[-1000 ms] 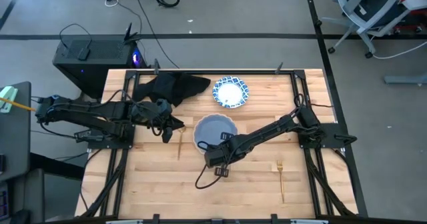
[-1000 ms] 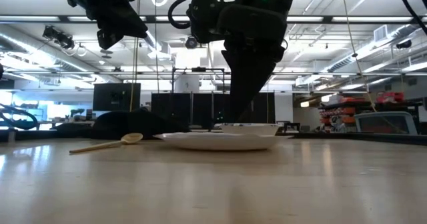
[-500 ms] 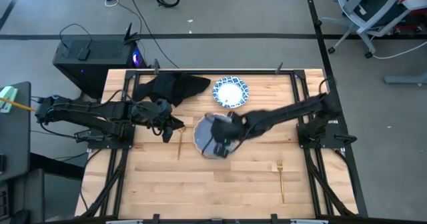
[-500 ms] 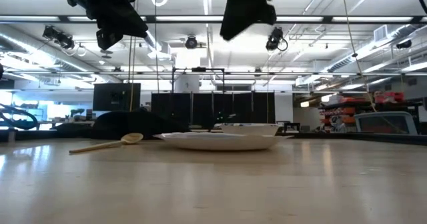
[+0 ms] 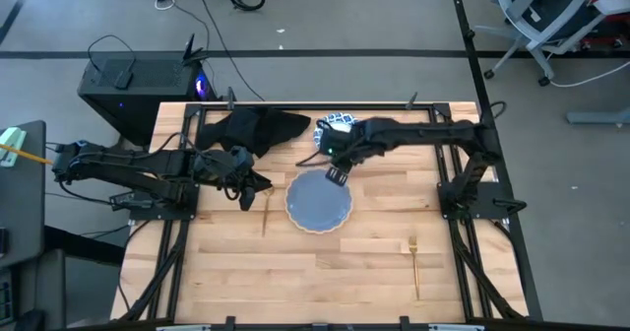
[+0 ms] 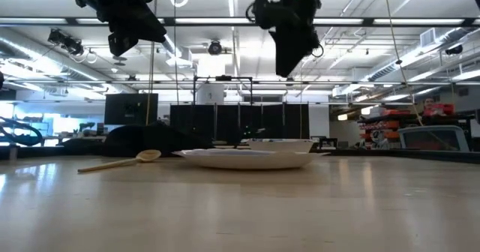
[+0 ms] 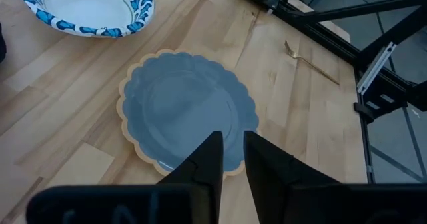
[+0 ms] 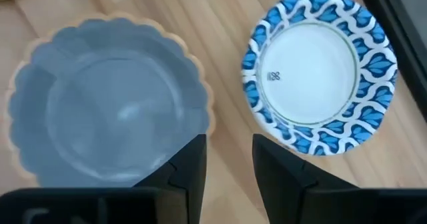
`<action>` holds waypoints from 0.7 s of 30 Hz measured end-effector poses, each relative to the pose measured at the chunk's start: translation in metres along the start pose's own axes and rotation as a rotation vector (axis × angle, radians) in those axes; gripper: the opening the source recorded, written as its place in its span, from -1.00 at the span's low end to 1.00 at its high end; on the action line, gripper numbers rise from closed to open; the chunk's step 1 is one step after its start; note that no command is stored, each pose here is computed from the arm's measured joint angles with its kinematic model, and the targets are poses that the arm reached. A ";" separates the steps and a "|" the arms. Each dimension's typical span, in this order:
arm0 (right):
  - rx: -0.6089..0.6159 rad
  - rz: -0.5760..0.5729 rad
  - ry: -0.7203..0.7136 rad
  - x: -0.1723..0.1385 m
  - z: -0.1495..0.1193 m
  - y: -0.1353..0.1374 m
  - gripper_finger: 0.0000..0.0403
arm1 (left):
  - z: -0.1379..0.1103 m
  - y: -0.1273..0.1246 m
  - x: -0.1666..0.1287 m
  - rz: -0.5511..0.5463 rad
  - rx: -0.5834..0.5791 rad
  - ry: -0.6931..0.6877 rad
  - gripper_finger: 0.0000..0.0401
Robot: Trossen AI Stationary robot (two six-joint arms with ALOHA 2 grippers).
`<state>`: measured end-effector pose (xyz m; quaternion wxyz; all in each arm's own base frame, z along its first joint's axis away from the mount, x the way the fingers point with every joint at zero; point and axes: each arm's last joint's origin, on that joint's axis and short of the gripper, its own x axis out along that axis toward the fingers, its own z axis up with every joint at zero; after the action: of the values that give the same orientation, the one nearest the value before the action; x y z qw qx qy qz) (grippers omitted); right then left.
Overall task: Set table place
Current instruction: Put the white bowl on the blue plate
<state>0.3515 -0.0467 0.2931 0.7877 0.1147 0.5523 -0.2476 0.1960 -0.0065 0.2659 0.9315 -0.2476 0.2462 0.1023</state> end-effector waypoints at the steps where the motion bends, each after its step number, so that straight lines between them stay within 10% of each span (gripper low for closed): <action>1: 0.000 0.012 0.014 0.004 0.003 -0.006 -0.37 | 0.000 0.000 0.000 0.000 0.000 0.000 -0.66; 21: -0.180 0.020 0.227 0.090 0.019 -0.035 -0.28 | 0.001 0.001 0.000 0.006 -0.057 -0.004 -0.66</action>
<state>0.3726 -0.1089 0.2196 0.7297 0.0764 0.6566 -0.1749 0.1961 -0.0050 0.2659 0.9242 -0.2730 0.2421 0.1125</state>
